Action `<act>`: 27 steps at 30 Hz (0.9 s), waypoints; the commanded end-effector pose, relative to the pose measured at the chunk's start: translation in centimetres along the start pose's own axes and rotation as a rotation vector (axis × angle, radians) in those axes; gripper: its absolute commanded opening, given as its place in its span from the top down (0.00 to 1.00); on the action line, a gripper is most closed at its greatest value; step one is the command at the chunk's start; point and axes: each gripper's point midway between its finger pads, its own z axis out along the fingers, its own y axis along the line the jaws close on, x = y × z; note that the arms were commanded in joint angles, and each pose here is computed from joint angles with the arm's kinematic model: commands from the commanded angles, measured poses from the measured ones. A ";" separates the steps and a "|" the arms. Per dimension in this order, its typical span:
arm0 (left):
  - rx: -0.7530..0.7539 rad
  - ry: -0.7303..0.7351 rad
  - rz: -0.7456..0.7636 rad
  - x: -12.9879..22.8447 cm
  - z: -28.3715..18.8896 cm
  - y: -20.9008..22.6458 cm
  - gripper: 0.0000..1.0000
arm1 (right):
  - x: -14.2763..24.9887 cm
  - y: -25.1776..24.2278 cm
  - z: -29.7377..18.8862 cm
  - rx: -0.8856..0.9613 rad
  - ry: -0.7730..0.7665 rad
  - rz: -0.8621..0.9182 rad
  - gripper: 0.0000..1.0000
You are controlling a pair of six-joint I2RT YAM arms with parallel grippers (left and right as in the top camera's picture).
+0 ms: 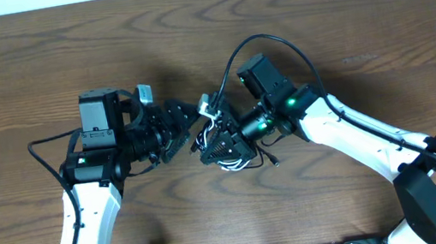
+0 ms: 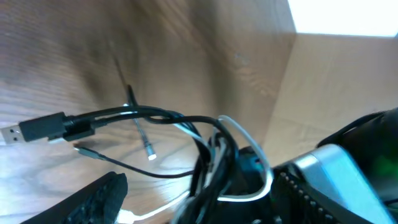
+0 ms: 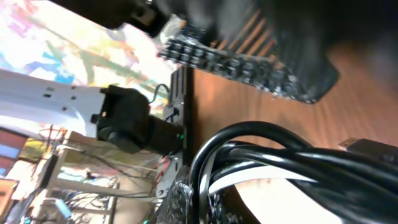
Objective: Untangle cables
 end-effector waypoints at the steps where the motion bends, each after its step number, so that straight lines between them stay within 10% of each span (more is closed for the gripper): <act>1: -0.011 0.015 0.117 0.0 0.0 0.1 0.22 | 0.1 1.5 0.2 -0.086 0.003 0.002 0.99; 14: 0.091 0.118 0.270 1.8 0.1 -1.0 0.22 | -0.2 2.0 -0.5 -0.129 -0.015 0.000 0.99; 27: 0.137 0.180 0.331 2.5 0.8 -0.7 0.50 | -0.8 2.8 -1.1 -0.190 -0.041 -0.035 0.99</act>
